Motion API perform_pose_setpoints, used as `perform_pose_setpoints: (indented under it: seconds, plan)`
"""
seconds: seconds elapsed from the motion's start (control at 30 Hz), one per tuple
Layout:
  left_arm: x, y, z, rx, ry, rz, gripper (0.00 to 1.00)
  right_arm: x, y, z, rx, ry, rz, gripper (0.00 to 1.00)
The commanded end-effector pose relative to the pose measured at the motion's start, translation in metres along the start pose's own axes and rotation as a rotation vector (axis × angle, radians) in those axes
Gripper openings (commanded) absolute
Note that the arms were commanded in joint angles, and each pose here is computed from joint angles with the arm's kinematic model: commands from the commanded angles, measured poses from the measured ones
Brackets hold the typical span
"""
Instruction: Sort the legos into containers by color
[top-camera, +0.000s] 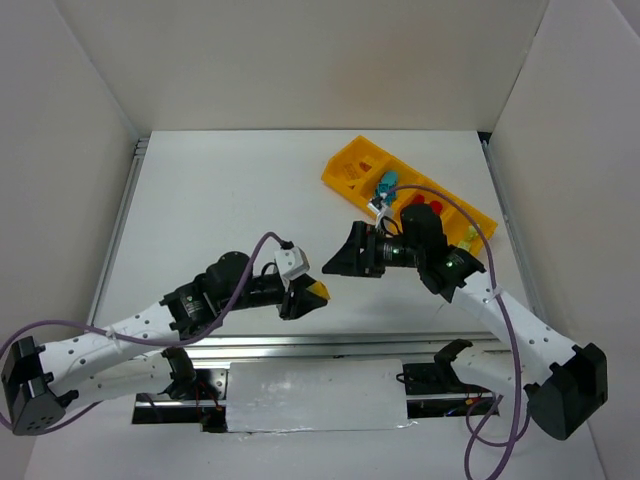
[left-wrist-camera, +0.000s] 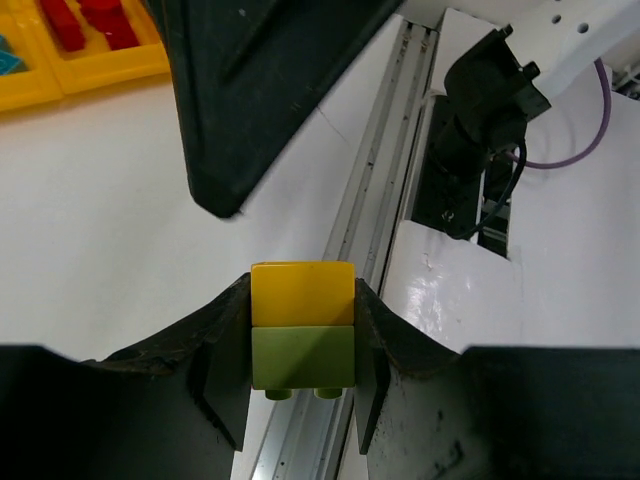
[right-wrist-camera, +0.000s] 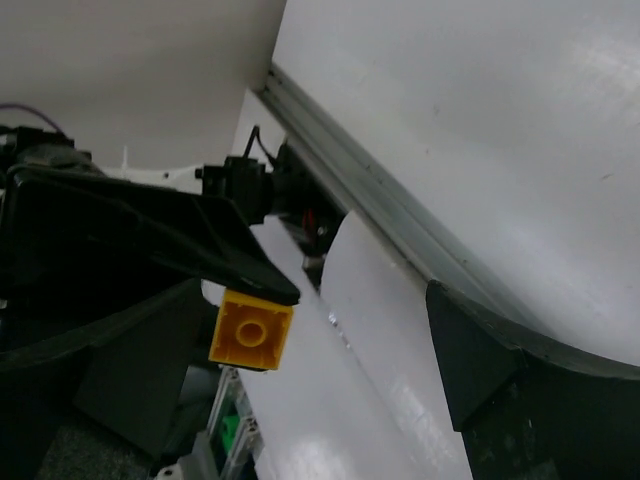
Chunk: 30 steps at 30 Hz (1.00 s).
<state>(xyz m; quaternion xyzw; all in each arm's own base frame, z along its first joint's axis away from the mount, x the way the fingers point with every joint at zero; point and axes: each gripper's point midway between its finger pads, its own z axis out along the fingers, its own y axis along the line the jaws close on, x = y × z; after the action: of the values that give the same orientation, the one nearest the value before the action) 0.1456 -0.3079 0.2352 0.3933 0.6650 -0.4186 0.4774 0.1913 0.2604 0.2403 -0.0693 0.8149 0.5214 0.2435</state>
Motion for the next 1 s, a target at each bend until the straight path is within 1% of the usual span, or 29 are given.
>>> perform_pose_setpoints:
  seconds: [0.0,0.07,0.2,0.23,0.33,0.47,0.53,0.57,0.6,0.67,0.7,0.73,0.77,0.83,0.87,0.93,0.97]
  plan:
    - [-0.033,-0.022,0.007,0.130,-0.091,0.125,0.00,0.018,0.043,-0.012,-0.152,0.055,-0.033,0.99]
    - [-0.035,-0.025,0.008,0.144,-0.098,0.135,0.00,0.021,0.046,-0.017,-0.146,0.041,-0.047,0.98]
    - [-0.038,-0.030,0.010,0.169,-0.117,0.146,0.00,0.036,0.043,-0.019,-0.152,0.088,-0.034,0.95]
    - [-0.039,-0.032,0.011,0.178,-0.121,0.149,0.00,0.038,0.043,-0.019,-0.156,0.093,-0.025,0.91]
    - [-0.042,-0.032,0.012,0.180,-0.127,0.155,0.00,0.046,0.043,-0.019,-0.169,0.109,-0.024,0.87]
    - [-0.045,-0.036,0.012,0.199,-0.137,0.165,0.00,0.052,0.038,-0.016,-0.157,0.121,-0.014,0.85]
    - [-0.047,-0.038,0.012,0.207,-0.143,0.168,0.00,0.056,0.040,-0.015,-0.169,0.136,-0.004,0.80]
    - [-0.047,-0.038,0.012,0.209,-0.146,0.169,0.00,0.058,0.042,-0.014,-0.184,0.143,-0.004,0.74]
    - [-0.048,-0.039,0.012,0.212,-0.147,0.171,0.00,0.058,0.043,-0.014,-0.192,0.146,-0.005,0.71]
    - [-0.047,-0.039,0.013,0.214,-0.147,0.172,0.01,0.059,0.047,-0.013,-0.213,0.148,-0.006,0.60]
    - [-0.047,-0.040,0.014,0.216,-0.145,0.171,0.03,0.060,0.050,-0.014,-0.228,0.154,0.004,0.39]
    - [-0.046,-0.040,0.015,0.218,-0.141,0.170,0.04,0.059,0.054,-0.014,-0.243,0.150,0.001,0.30]
    - [-0.045,-0.040,0.016,0.219,-0.136,0.169,0.08,0.061,0.055,-0.013,-0.248,0.158,0.010,0.26]
    - [-0.043,-0.039,0.018,0.218,-0.126,0.167,0.12,0.062,0.060,-0.015,-0.273,0.167,0.003,0.25]
    - [-0.042,-0.038,0.019,0.213,-0.123,0.166,0.18,0.063,0.063,-0.017,-0.287,0.171,0.011,0.16]
    - [-0.041,-0.036,0.020,0.201,-0.118,0.160,0.23,0.065,0.067,-0.019,-0.317,0.174,0.011,0.05]
    - [-0.040,-0.035,0.020,0.193,-0.117,0.162,0.24,0.065,0.069,-0.020,-0.323,0.173,0.020,0.02]
